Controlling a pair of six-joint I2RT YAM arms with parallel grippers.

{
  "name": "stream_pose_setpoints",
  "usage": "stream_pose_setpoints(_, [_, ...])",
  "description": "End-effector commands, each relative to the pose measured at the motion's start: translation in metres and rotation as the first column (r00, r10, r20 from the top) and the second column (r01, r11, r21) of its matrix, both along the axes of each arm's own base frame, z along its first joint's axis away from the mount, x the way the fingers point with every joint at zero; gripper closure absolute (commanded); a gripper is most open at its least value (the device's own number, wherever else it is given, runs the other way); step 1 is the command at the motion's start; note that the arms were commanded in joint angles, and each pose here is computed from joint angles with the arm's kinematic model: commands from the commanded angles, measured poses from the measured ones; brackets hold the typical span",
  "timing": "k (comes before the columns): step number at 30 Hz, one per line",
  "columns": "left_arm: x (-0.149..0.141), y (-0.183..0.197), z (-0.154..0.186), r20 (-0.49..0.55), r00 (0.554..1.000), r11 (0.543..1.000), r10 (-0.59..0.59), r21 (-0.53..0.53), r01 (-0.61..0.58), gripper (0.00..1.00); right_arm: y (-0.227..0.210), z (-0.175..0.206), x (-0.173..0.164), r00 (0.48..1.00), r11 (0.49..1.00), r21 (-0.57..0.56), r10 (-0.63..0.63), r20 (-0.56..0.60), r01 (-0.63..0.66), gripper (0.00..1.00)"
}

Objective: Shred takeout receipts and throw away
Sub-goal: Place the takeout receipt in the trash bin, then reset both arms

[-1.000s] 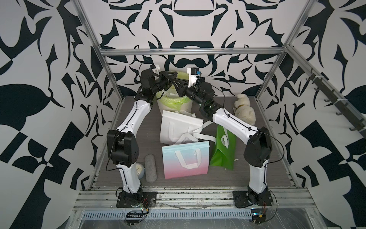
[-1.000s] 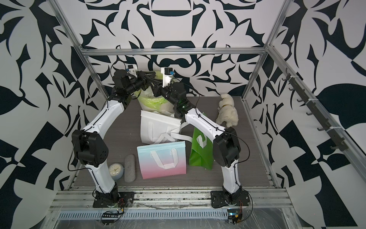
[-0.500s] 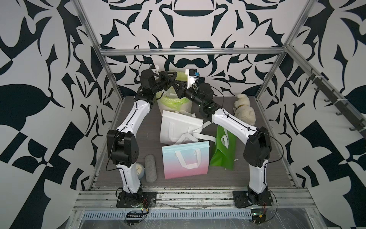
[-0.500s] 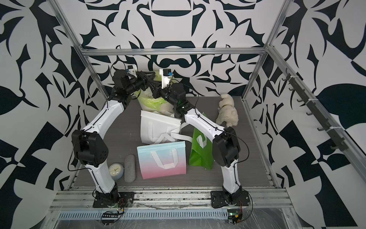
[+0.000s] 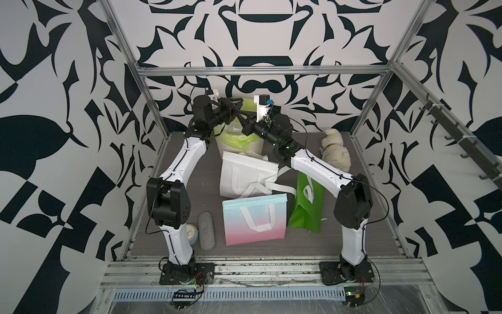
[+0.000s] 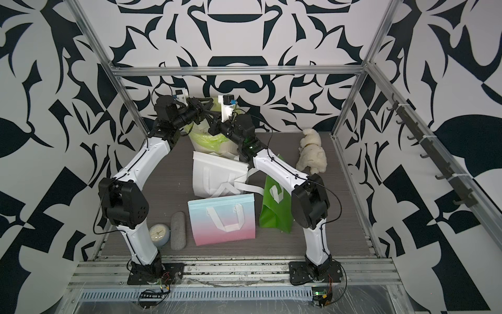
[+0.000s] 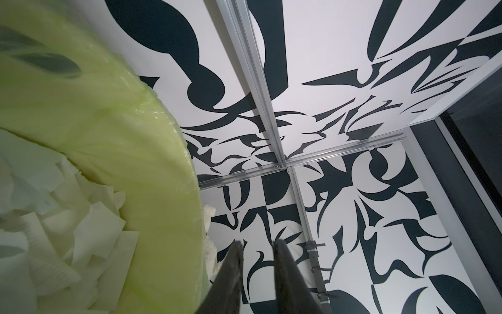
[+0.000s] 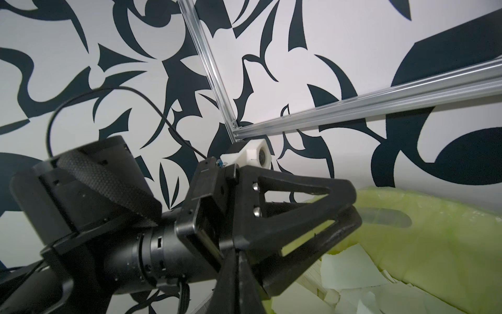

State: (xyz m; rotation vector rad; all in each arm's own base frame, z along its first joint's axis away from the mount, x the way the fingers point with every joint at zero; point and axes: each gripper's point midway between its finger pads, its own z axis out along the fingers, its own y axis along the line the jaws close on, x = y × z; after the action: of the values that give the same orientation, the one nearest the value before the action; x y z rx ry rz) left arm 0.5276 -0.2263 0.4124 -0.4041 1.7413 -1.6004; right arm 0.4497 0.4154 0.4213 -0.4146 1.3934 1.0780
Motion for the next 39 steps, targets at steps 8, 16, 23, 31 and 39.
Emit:
stream_pose_setpoints(8, [-0.005,0.003,0.033,0.083,0.996,1.000,0.013,-0.011,-0.012,0.70,-0.009,0.019,-0.010,0.993,0.996,-0.031,-0.083,0.088,0.086,1.00])
stream_pose_setpoints(16, [-0.028,0.024,0.041,0.340,0.940,0.957,0.028,0.264,-0.124,0.48,-0.034,0.028,-0.032,0.974,0.986,-0.079,-0.133,0.183,0.150,0.81])
stream_pose_setpoints(23, [-0.102,0.040,0.058,0.677,0.733,0.844,-0.072,0.433,-0.317,0.16,-0.104,0.041,-0.090,0.925,0.949,-0.121,-0.247,0.288,0.291,0.55])
stream_pose_setpoints(31, [-0.192,0.064,0.051,0.793,0.605,0.779,-0.068,0.421,-0.464,0.01,-0.223,0.026,-0.157,0.803,0.822,-0.108,-0.505,0.318,0.559,0.50])
stream_pose_setpoints(39, [-0.218,0.154,-0.033,0.660,0.687,0.532,0.304,0.481,-0.697,0.01,-0.322,-0.041,-0.197,0.590,0.583,-0.133,-0.732,0.340,0.801,0.00])
